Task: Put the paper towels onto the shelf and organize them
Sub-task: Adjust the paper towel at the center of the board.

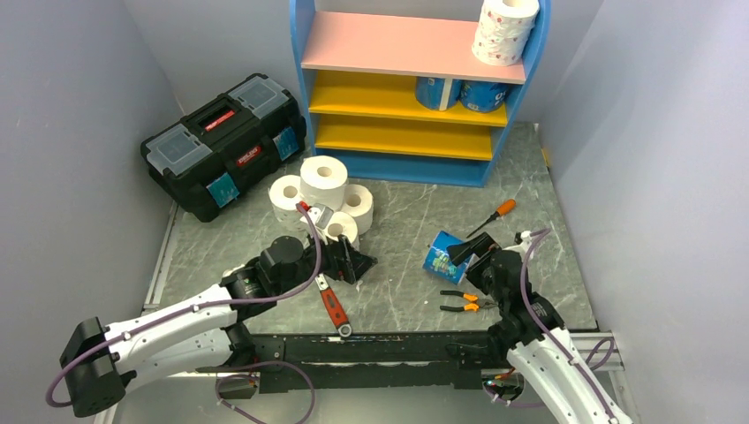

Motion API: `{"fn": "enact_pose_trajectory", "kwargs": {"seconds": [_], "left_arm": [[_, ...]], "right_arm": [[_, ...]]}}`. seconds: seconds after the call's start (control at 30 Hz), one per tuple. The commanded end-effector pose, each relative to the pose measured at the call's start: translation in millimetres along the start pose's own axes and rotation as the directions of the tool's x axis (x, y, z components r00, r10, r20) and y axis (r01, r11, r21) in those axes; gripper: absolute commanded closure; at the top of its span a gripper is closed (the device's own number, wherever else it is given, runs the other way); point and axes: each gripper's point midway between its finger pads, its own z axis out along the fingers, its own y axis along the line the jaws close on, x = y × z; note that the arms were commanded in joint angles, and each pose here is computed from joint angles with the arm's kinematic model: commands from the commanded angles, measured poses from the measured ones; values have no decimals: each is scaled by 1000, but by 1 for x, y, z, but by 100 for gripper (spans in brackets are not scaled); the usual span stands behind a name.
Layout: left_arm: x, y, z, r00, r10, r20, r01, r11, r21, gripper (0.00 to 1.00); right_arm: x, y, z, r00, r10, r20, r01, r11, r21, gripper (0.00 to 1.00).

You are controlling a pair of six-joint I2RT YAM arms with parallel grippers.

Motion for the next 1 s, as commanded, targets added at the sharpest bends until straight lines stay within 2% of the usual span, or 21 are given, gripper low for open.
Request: {"fn": "enact_pose_trajectory", "kwargs": {"seconds": [0.0,0.2,0.33,0.4,0.53,0.57,0.7,0.87,0.97], "left_arm": [[-21,-21,-2,999,6,53,-10,997,76,9],[-15,-15,-2,999,4,41,-6,998,56,9],[-11,-15,-1,1000,-1,23,-1,998,55,9],[-9,-13,-2,1000,-3,19,2,999,47,9],[-6,-6,-5,1000,-12,18,12,1000,23,9],[-5,-5,-5,1000,-13,17,13,1000,18,9],[0,3,-7,1000,-20,10,20,1000,-11,10],[6,13,-10,1000,-21,-9,20,998,-61,10],[8,19,-14,1000,-21,-17,19,996,-91,10]], "right_arm": [[-5,23,9,999,46,24,-43,994,-98,0],[4,16,23,1000,23,14,-21,995,-99,2],[7,14,29,999,-15,32,20,989,-146,8],[5,21,27,998,-37,53,47,979,-197,17],[-5,31,17,991,-84,100,106,964,-243,39],[-7,35,15,989,-104,103,126,961,-248,48],[-13,48,6,978,-195,76,208,950,-233,67],[-21,72,-6,947,-319,23,316,921,-229,68],[-16,84,-4,895,-441,-73,421,886,-192,65]]}}
